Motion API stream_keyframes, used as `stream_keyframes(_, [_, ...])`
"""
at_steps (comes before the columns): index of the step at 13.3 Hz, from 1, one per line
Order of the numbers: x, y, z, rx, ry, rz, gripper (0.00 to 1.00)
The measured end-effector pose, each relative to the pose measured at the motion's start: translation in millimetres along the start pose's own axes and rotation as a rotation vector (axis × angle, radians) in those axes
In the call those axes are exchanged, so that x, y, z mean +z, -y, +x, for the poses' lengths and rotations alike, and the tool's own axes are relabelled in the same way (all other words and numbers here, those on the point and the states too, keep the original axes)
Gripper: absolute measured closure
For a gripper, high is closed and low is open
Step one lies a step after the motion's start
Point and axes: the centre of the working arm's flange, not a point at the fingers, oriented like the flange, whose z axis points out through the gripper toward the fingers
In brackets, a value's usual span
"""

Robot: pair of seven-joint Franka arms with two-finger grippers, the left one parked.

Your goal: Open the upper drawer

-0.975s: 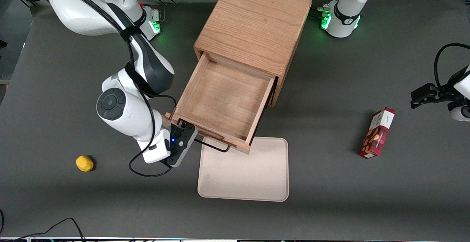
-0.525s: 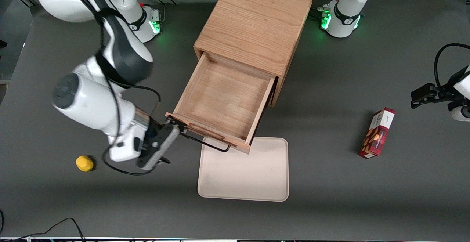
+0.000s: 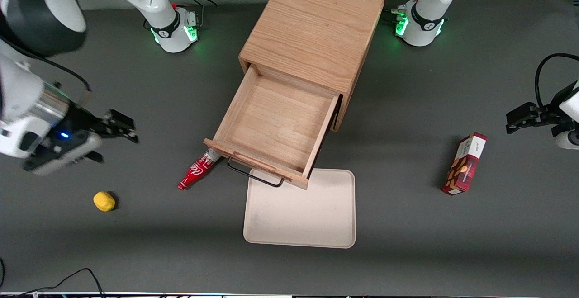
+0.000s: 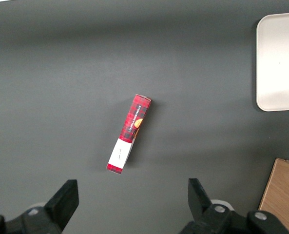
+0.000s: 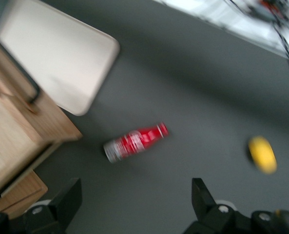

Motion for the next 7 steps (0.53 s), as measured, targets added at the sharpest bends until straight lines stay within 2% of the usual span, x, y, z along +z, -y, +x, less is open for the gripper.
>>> stream_keyframes(2, [-15.2,-14.5,-39.4,0.139,0.063,-0.034,0.00])
stream_keyframes(5, [-12.6,-39.0,-79.9,0.216,0.105,-0.079,0.00])
stream_keyframes(7, [-7.4,-44.5,-84.5,0.225,0.118,-0.108,0.00])
